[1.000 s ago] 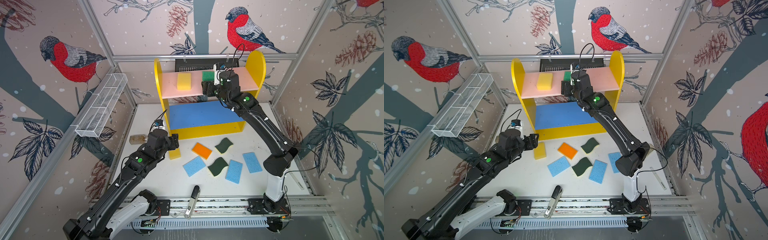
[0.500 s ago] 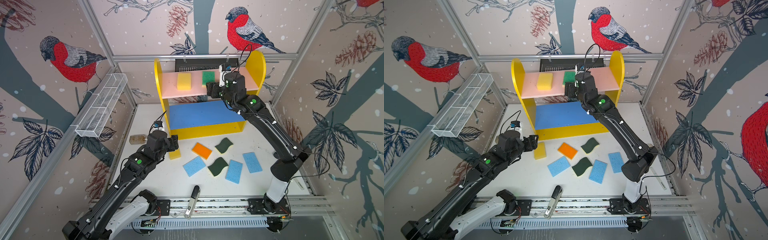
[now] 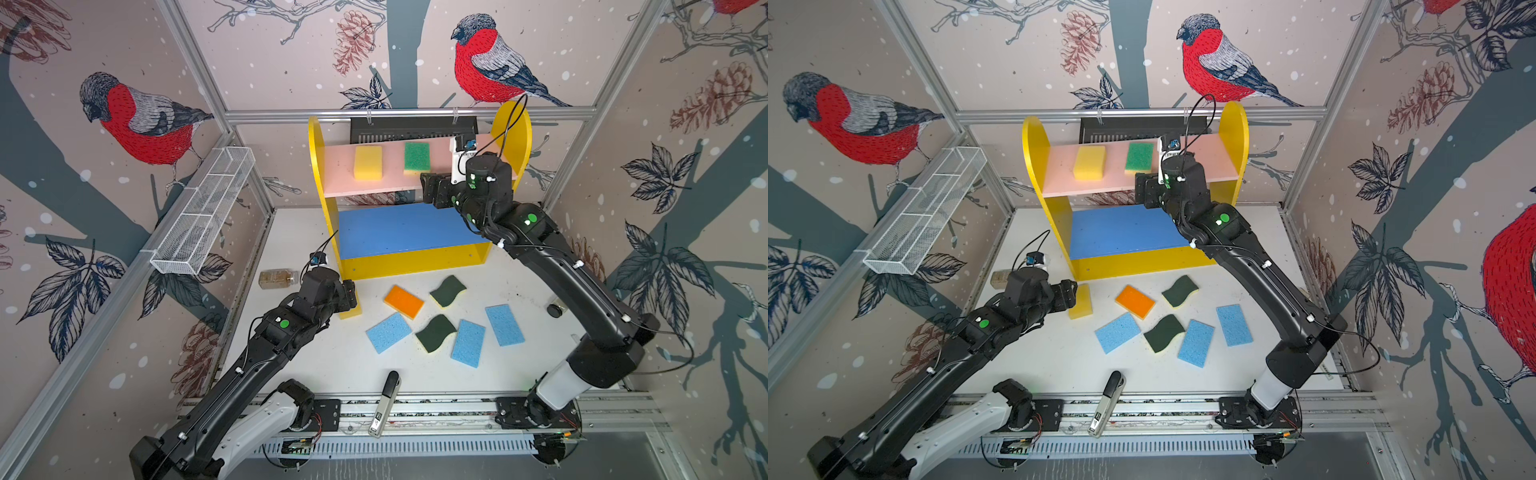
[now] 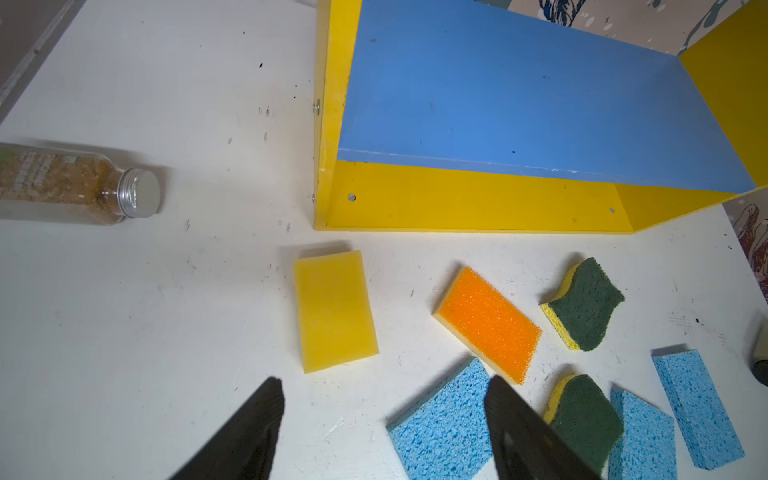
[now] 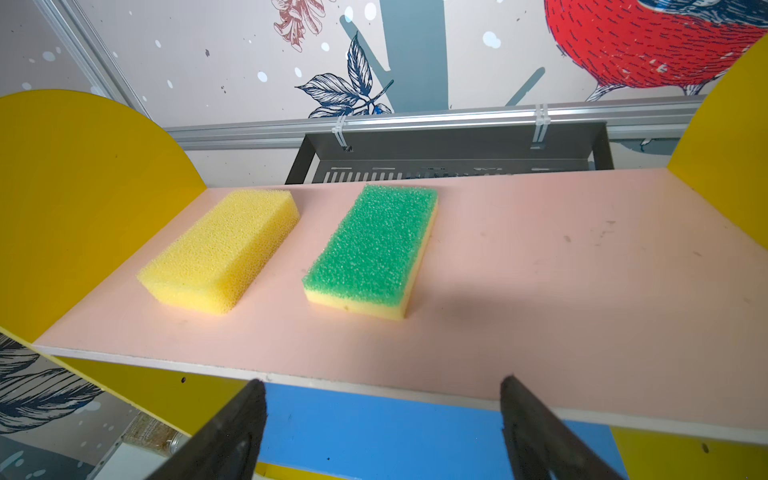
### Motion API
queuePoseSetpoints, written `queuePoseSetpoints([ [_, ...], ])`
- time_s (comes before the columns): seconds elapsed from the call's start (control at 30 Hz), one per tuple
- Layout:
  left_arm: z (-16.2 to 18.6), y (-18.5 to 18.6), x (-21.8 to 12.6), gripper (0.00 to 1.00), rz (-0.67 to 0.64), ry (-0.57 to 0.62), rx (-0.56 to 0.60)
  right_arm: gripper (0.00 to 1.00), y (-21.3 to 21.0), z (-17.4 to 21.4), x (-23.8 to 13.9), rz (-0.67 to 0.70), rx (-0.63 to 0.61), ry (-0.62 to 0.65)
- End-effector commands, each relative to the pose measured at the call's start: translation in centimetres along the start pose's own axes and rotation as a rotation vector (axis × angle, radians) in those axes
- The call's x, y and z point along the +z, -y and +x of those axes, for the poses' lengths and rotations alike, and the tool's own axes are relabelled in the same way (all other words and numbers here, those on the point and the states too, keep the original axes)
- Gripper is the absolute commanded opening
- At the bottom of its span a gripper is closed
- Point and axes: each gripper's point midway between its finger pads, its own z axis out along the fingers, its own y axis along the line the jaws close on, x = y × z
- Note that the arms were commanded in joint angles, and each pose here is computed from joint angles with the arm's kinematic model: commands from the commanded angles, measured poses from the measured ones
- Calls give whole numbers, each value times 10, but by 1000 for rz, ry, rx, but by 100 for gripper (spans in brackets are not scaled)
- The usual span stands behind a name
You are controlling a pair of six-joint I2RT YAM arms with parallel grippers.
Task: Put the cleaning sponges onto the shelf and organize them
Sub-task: 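Withdraw the right gripper from the shelf while the left gripper lowers over the yellow sponge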
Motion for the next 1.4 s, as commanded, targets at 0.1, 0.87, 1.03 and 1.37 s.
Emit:
queuePoseSetpoints([
  [0.1, 26, -14, 7, 78, -45, -73, -33, 91, 7, 11, -17, 2, -27, 3],
  [0.87, 90, -23, 56, 87, -101, -209, -57, 100, 65, 145, -51, 16, 99, -218],
  [1.03, 92, -24, 63, 90, -93, -196, -51, 100, 79, 175, -55, 24, 142, -261],
  [1.37, 97, -24, 78, 98, -103, -195, -34, 100, 100, 199, -59, 49, 175, -298],
])
